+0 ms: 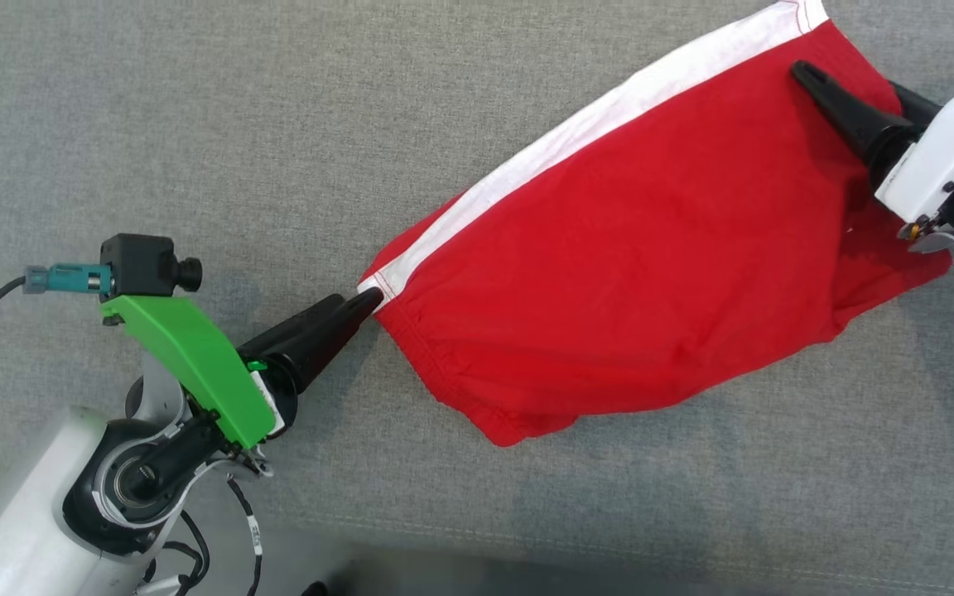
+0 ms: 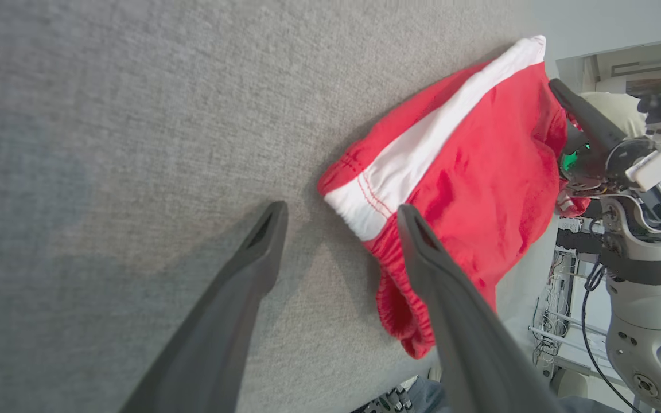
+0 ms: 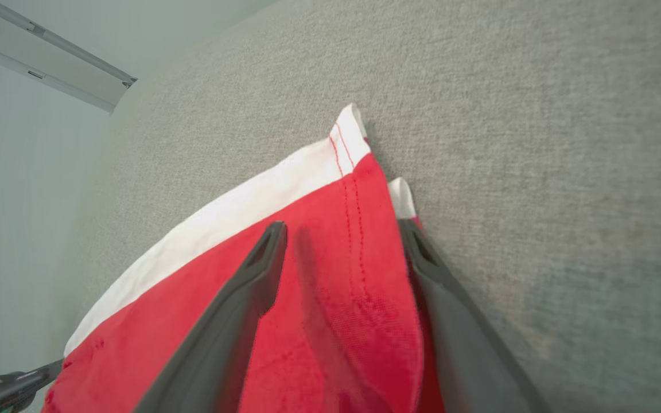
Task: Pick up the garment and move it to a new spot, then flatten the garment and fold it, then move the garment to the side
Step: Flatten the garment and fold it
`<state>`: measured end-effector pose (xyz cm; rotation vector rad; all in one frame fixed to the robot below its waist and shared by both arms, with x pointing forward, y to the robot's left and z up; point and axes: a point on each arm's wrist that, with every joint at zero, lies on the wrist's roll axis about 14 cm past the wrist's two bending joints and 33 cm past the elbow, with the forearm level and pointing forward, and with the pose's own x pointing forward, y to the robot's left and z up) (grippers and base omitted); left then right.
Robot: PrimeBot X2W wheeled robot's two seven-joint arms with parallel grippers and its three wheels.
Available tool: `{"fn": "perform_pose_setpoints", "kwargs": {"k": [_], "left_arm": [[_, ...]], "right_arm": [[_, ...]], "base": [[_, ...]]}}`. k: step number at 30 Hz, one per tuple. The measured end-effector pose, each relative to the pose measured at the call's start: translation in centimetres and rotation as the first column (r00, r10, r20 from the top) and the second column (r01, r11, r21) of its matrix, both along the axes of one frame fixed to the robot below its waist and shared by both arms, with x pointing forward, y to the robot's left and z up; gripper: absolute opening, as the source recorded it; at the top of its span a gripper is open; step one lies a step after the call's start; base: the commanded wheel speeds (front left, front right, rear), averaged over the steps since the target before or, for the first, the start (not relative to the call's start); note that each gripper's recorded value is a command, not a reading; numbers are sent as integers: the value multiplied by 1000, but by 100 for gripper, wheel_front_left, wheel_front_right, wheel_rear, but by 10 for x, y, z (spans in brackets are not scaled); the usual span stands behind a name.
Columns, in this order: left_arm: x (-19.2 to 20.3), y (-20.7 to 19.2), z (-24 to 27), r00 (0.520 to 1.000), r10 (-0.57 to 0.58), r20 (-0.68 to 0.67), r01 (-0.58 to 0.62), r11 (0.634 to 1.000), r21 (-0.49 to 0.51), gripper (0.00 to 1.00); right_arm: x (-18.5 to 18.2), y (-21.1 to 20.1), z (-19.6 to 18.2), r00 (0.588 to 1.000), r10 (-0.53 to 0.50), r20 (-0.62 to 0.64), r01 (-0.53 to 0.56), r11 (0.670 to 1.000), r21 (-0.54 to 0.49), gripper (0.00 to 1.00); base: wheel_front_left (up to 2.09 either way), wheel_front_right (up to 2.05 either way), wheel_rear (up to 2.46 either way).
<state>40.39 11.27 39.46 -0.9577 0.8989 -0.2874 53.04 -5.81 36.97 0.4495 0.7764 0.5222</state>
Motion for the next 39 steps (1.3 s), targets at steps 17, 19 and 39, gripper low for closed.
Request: {"fn": "perform_pose_setpoints", "kwargs": {"k": [17, 19, 39], "left_arm": [[-15, -5, 43, 965, 180, 191, -177, 984, -33, 100], [-31, -26, 44, 976, 155, 153, -143, 986, -86, 100], [-48, -55, 10, 992, 127, 19, -124, 986, -111, 100]], "right_arm": [[-65, -55, 15, 997, -57, -49, 52, 994, -97, 100], [-69, -59, 23, 996, -75, -47, 70, 993, -94, 100], [-63, -26, 3, 997, 2, -83, -10, 995, -101, 100]], "base": [[0, 0, 0], [0, 0, 0], [0, 0, 0]]}}
